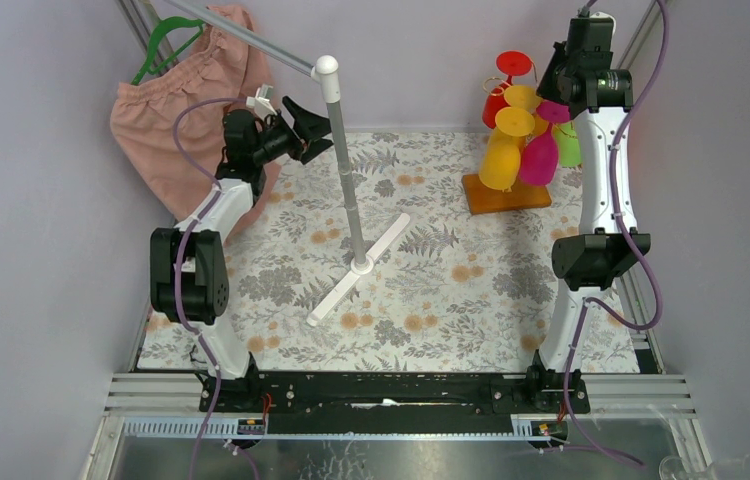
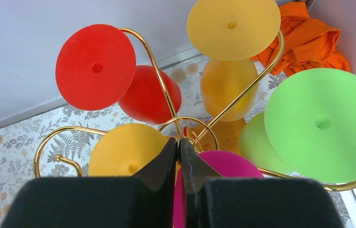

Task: Take the wine glass off the wine glass rack
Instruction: Move the wine rack to the center of the board.

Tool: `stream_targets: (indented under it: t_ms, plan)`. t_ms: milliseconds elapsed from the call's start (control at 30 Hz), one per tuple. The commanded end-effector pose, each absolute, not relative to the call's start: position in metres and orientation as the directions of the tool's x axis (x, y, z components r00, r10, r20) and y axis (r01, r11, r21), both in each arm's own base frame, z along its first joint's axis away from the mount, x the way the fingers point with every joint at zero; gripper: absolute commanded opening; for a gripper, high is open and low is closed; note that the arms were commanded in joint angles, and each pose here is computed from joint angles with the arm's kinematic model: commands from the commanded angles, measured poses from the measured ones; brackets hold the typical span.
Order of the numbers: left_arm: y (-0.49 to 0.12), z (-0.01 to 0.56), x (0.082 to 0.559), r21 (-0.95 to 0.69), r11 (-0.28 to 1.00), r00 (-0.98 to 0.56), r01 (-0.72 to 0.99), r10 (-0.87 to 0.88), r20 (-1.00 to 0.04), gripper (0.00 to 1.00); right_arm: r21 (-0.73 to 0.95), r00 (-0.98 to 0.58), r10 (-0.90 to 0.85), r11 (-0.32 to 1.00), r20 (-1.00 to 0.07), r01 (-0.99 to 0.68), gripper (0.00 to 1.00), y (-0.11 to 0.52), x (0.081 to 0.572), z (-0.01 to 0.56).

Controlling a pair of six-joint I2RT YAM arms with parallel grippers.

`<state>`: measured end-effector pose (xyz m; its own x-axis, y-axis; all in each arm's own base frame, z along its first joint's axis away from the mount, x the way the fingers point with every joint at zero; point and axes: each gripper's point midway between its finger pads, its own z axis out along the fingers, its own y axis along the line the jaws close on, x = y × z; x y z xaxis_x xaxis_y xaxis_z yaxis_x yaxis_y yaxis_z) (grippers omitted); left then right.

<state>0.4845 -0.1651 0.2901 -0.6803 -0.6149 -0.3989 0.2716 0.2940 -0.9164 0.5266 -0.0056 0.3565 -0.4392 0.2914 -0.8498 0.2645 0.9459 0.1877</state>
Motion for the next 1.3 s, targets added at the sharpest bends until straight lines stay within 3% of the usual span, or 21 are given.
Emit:
stream_targets:
  t_ms: [0,1267]
  plan:
    - [-0.169,0.290,0.492,-0.905,0.305,-0.672,0.295,-0.608,-0.424,0.89,0.307,-0.150,0.331,0.938,-0.932,0.164,0.00,0.000,0.531,0.458]
    - [-0.174,0.278,0.496,-0.911,0.300,-0.688,0.283,-0.598,-0.411,0.89,0.438,-0.192,0.422,0.897,-0.886,-0.050,0.00,0.078,0.537,0.467]
